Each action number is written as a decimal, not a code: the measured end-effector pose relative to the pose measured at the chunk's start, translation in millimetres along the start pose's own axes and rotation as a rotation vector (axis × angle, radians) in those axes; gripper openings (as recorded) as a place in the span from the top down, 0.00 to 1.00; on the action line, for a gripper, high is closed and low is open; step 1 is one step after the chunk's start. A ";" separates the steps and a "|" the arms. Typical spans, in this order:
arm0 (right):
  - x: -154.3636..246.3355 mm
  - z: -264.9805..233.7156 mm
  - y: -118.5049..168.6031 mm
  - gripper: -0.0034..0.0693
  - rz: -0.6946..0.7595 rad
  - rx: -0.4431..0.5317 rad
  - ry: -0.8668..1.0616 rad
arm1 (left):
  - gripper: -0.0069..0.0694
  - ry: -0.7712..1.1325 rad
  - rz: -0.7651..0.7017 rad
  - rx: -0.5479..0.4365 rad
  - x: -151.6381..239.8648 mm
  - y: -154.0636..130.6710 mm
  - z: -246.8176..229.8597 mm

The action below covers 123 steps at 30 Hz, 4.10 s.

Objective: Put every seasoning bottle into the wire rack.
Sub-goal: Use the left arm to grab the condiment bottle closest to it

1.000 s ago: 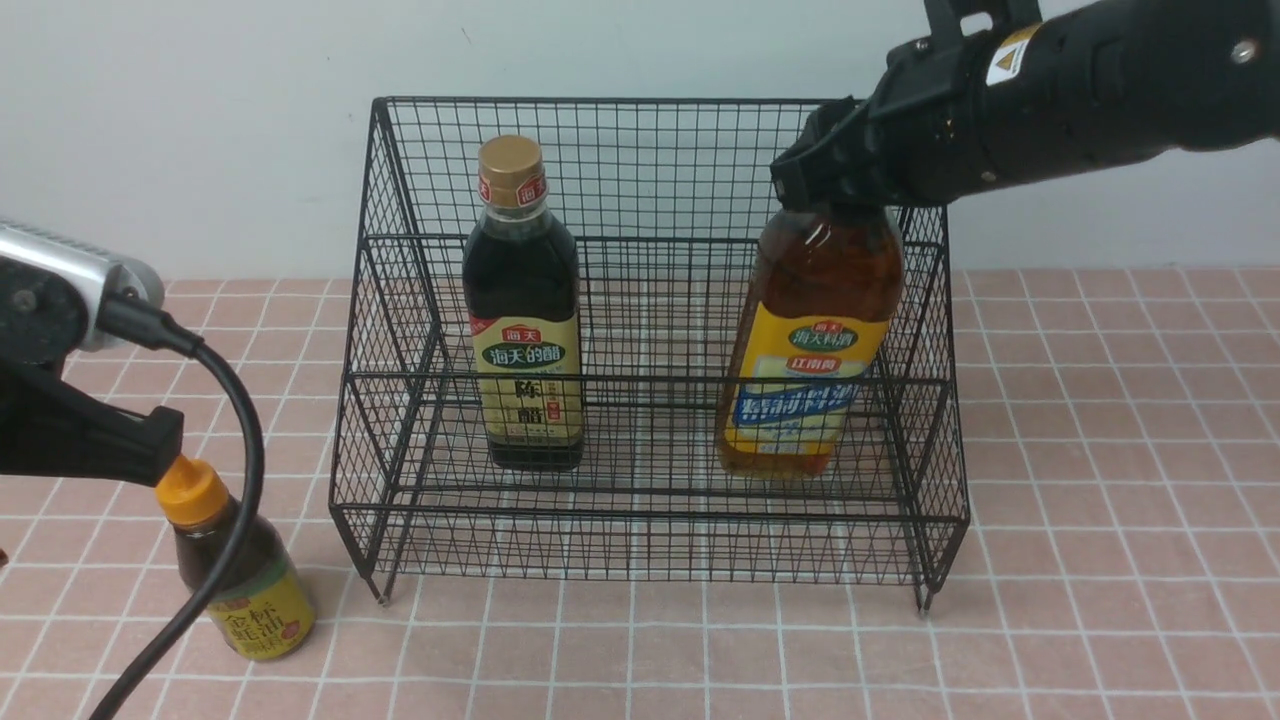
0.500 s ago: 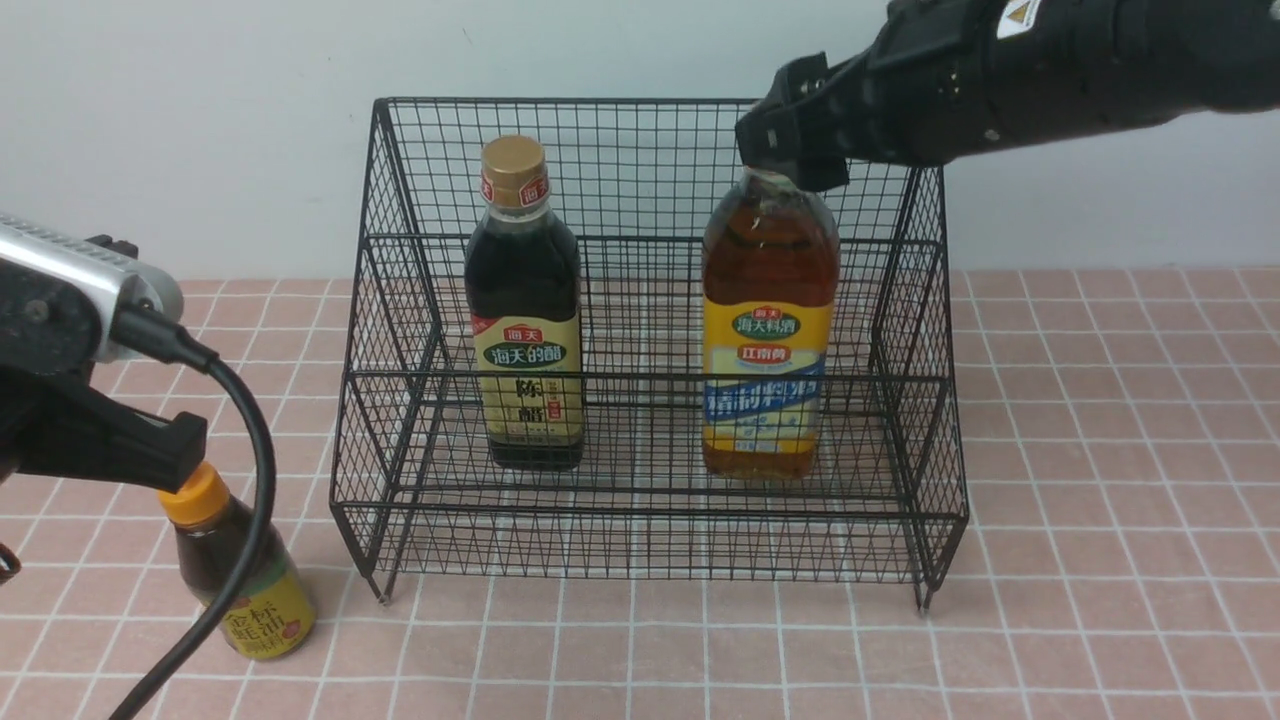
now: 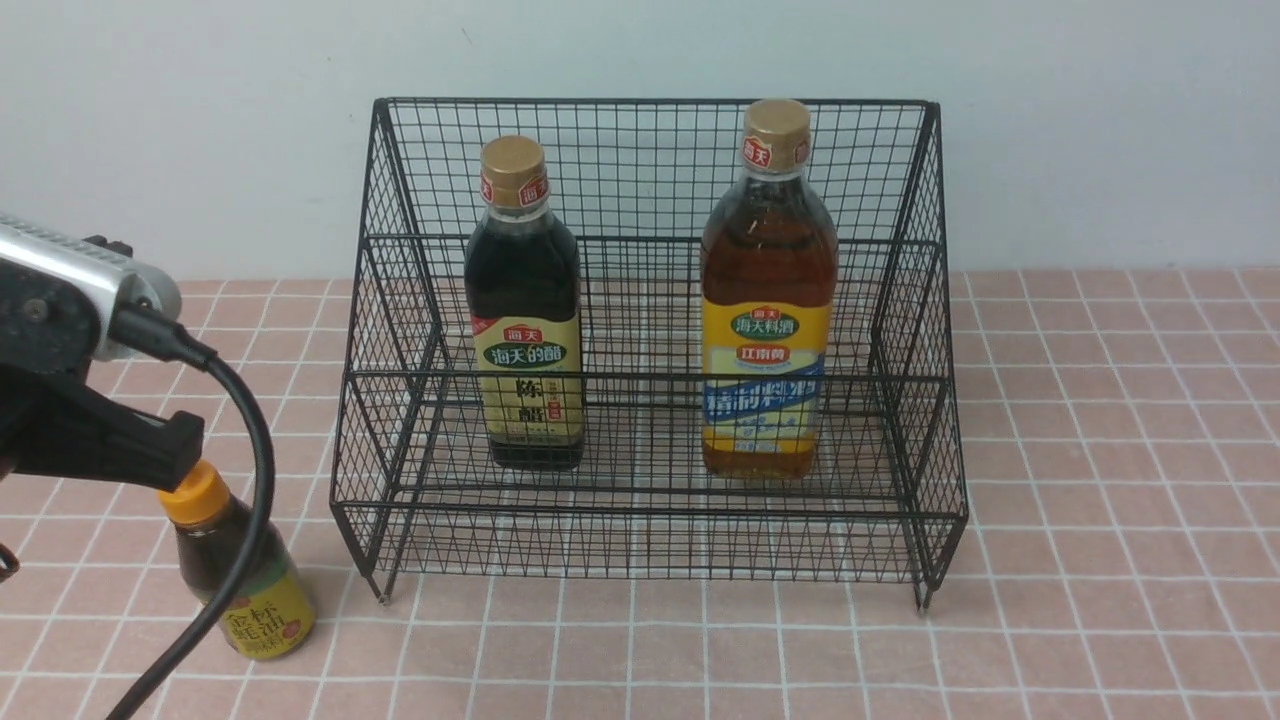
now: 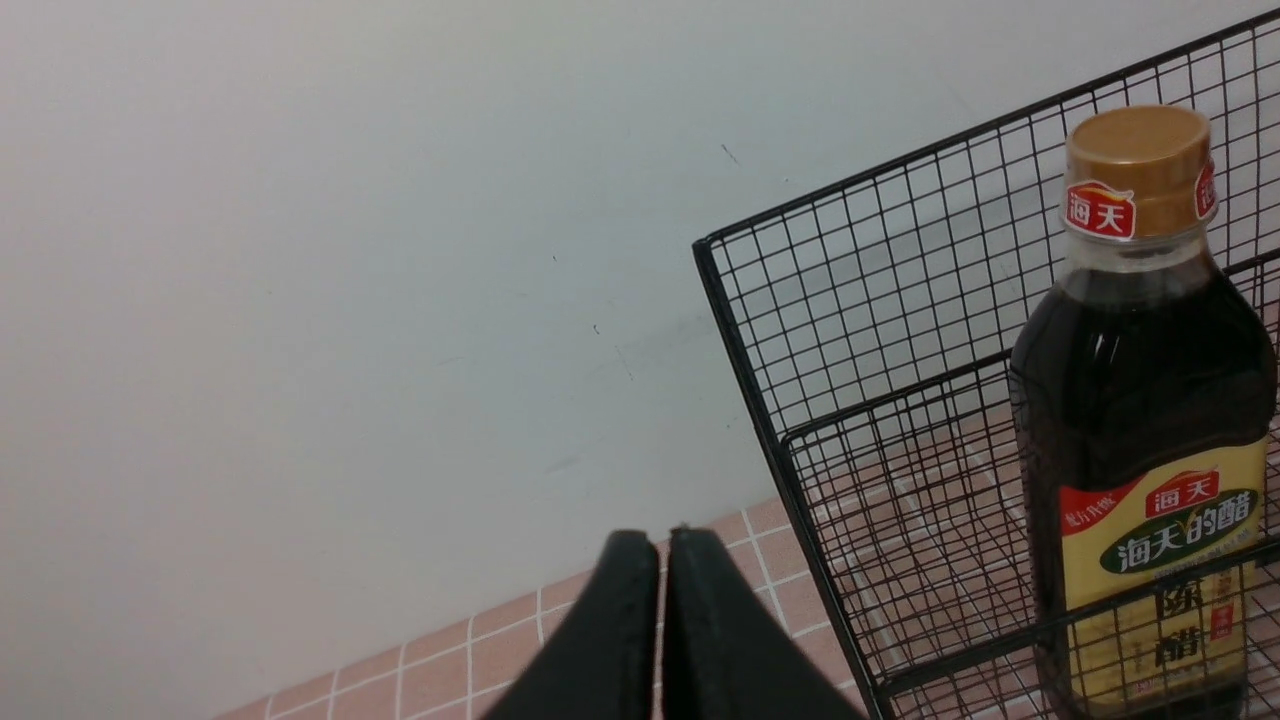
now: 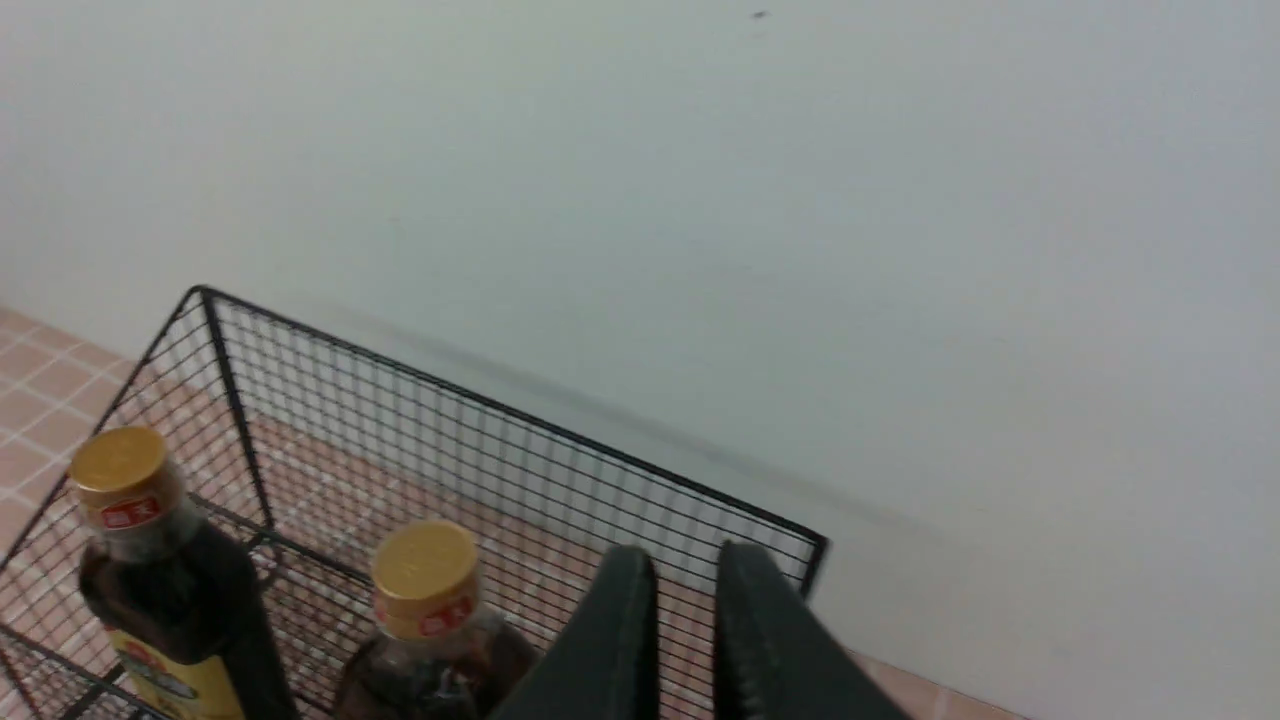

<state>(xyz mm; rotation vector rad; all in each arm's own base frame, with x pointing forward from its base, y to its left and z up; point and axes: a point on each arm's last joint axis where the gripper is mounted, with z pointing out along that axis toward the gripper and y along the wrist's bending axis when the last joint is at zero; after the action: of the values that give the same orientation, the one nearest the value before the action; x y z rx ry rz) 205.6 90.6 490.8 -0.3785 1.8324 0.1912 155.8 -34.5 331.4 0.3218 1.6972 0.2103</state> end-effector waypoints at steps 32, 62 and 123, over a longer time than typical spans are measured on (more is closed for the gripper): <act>233.0 -141.3 -9.4 0.97 0.236 -0.028 -0.548 | 0.92 -0.009 -0.003 0.018 -0.8 -1.6 0.0; 232.3 -141.7 -9.1 0.97 0.231 -0.031 -0.557 | 0.92 -0.072 -0.010 0.132 -6.3 -12.0 -1.0; 232.4 -141.6 -9.2 0.97 0.231 -0.030 -0.555 | 0.92 0.140 -0.284 0.136 54.0 -6.9 -36.0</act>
<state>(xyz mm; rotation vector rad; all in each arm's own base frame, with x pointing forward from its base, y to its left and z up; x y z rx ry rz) 22.6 -0.4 310.8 -0.1127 1.3201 0.4376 112.6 -21.6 284.1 0.1655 1.8773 -0.0949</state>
